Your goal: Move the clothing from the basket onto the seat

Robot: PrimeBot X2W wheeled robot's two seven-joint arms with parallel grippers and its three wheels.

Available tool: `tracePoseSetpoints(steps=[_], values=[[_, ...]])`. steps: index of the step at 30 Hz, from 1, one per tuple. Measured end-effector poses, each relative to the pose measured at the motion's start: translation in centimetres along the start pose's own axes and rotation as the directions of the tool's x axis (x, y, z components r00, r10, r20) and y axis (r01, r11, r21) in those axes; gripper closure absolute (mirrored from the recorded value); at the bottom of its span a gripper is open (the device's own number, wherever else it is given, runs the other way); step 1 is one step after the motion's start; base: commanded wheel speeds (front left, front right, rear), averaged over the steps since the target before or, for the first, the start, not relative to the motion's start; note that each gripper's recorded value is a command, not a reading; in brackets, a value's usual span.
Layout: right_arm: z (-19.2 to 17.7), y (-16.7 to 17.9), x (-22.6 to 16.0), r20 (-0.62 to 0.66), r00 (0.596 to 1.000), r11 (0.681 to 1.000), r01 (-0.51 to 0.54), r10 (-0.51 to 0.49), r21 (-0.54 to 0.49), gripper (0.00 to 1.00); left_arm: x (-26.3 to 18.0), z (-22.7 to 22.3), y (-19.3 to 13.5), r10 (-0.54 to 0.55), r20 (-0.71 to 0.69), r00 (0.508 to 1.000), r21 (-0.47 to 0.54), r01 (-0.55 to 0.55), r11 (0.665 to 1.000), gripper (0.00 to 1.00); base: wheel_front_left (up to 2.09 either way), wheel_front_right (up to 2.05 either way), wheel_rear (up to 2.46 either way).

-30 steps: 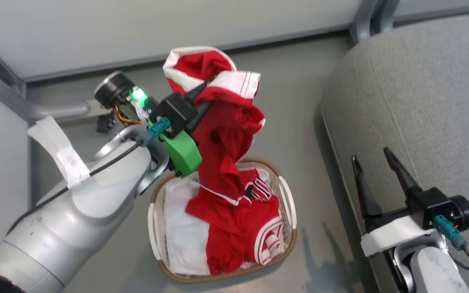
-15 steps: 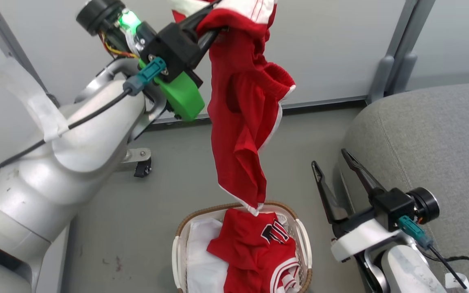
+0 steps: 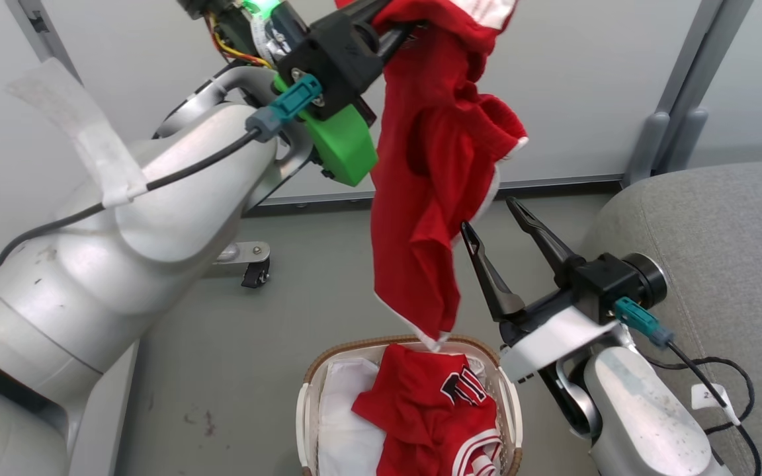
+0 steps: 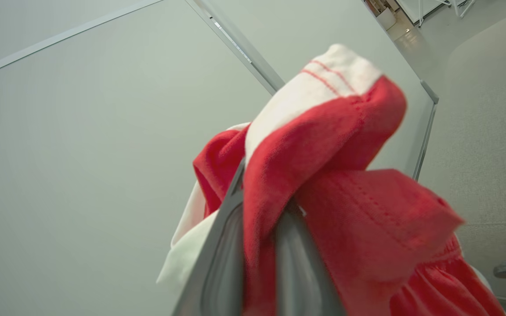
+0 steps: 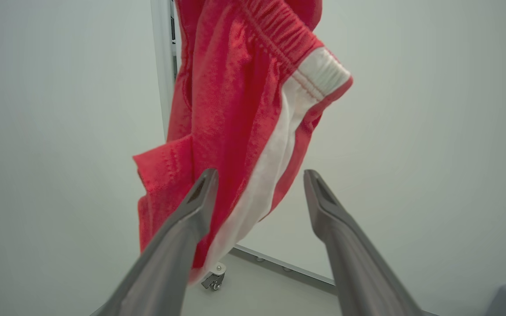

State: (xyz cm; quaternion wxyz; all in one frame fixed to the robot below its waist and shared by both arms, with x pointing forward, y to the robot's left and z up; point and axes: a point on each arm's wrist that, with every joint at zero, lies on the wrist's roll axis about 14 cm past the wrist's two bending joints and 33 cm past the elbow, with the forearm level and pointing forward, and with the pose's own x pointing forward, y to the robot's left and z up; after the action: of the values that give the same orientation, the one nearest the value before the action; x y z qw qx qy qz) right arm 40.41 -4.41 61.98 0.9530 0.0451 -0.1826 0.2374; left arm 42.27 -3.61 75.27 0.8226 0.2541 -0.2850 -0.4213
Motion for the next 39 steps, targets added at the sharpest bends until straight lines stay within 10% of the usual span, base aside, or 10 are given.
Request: tracePoseSetpoints(steps=[19, 21, 23, 39], values=[[0.0, 2.7, 3.9, -0.012, 0.994, 0.992, -0.106, 0.107, 0.071, 0.0, 0.4, 3.1, -3.2, -0.079, 0.075, 0.994, -0.027, 0.082, 0.996, 1.0, 0.0, 0.0, 0.0], [0.1, 3.1, 4.1, -0.013, 0.993, 0.99, -0.118, 0.12, 0.074, 0.62, 0.4, 3.5, -3.3, -0.079, 0.083, 0.993, -0.037, 0.083, 0.996, 1.0, 0.0, 0.0, 0.0], [0.4, 3.6, 4.3, -0.006, 0.991, 0.988, -0.135, 0.135, 0.072, 1.0, 0.3, 3.7, -3.3, -0.079, 0.086, 0.993, -0.042, 0.082, 0.996, 1.0, 0.0, 0.0, 0.0], [1.5, 3.5, 4.2, 0.022, 0.991, 0.989, -0.133, 0.132, 0.059, 1.0, -2.3, -1.7, -2.4, 0.011, -0.048, 0.999, -0.18, -0.02, 0.983, 1.0, 0.0, 0.0, 0.0]])
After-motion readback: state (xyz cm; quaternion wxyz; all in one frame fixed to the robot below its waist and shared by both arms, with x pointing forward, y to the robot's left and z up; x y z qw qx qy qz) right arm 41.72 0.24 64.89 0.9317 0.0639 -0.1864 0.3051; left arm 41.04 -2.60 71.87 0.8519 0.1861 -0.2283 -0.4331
